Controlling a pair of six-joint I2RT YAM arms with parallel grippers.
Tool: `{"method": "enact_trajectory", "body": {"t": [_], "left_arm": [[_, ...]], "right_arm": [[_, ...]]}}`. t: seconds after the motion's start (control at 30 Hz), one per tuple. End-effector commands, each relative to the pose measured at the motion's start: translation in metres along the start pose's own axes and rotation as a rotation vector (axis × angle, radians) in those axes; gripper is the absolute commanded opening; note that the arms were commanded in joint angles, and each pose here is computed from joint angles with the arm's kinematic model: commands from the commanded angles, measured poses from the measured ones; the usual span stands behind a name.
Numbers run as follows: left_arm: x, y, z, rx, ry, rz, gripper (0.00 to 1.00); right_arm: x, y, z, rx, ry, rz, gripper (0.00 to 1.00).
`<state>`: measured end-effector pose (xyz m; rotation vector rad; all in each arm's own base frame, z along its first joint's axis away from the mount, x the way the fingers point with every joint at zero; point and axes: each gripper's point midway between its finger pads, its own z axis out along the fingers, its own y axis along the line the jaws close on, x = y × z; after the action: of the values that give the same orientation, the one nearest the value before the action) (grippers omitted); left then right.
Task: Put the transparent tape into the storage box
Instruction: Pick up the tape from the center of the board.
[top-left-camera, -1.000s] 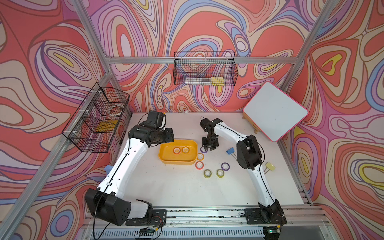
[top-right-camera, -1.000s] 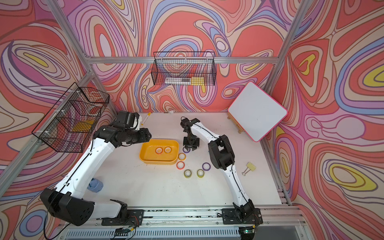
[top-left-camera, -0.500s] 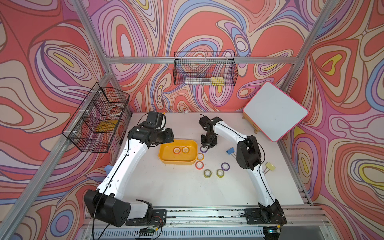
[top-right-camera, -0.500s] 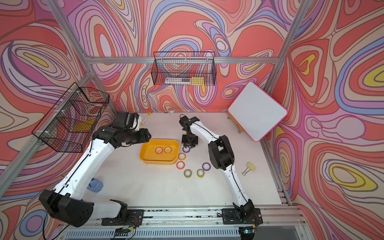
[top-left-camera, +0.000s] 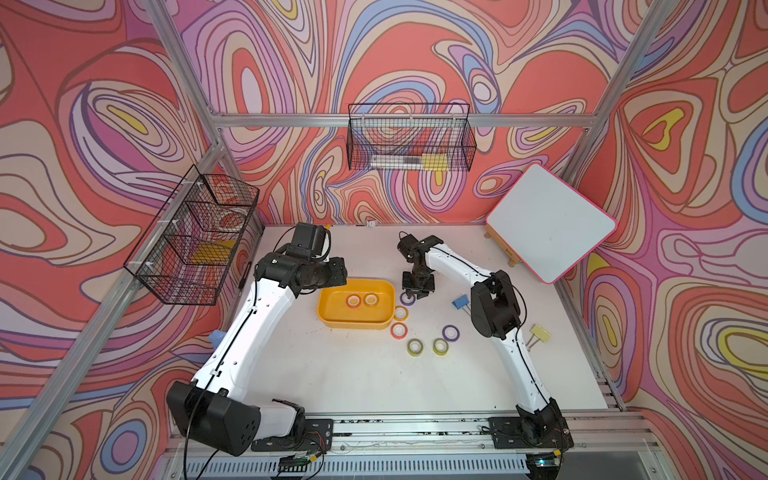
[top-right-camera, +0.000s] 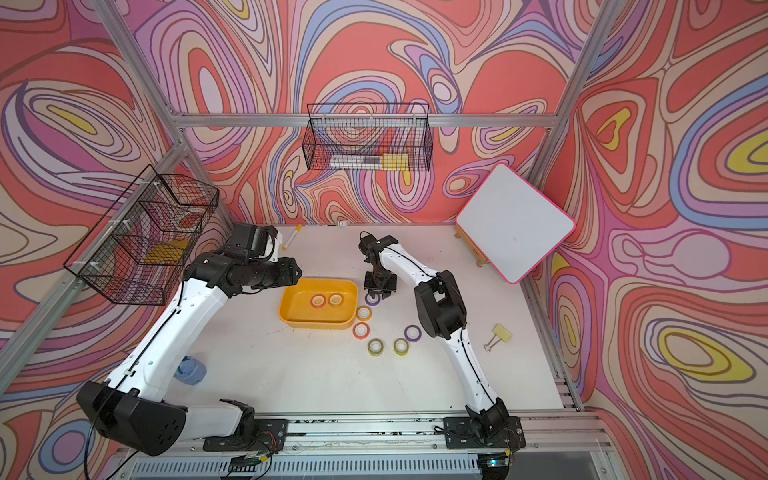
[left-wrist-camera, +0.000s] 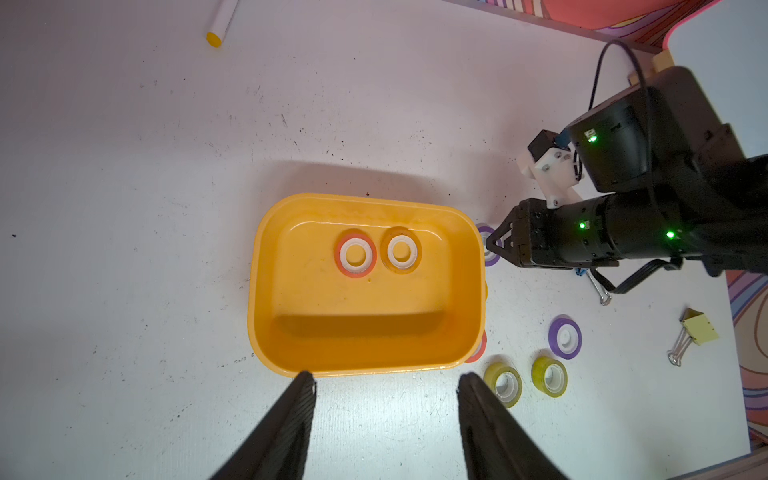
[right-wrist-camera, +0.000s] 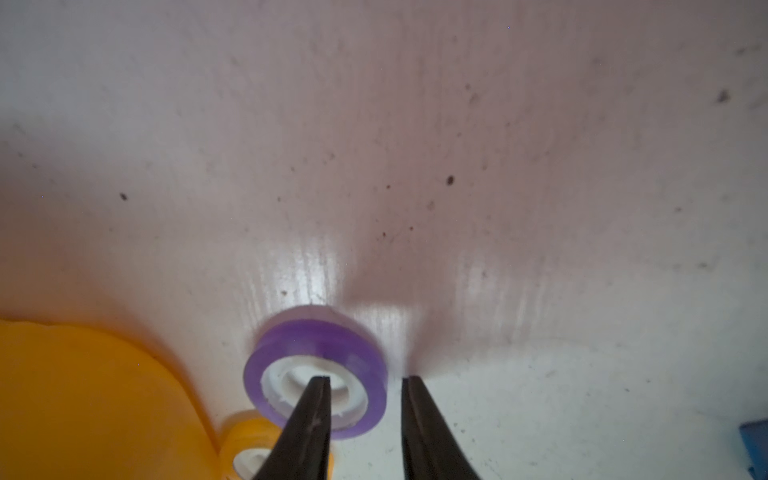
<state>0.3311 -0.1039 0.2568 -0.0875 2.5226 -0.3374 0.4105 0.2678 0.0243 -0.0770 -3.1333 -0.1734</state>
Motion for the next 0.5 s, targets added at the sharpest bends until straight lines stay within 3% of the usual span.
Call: {"method": "enact_trajectory", "body": {"t": [0.0,0.47], "left_arm": [[0.007,0.005,-0.005,-0.02,0.007,0.019,0.6],[0.012,0.009,-0.011,-0.028,0.001,0.016,0.6]], "right_arm": [[0.0,-0.001,0.008,0.026,0.005,-0.002,0.3],[0.005,-0.011,0.01,0.079,0.006,-0.01,0.16]]}}
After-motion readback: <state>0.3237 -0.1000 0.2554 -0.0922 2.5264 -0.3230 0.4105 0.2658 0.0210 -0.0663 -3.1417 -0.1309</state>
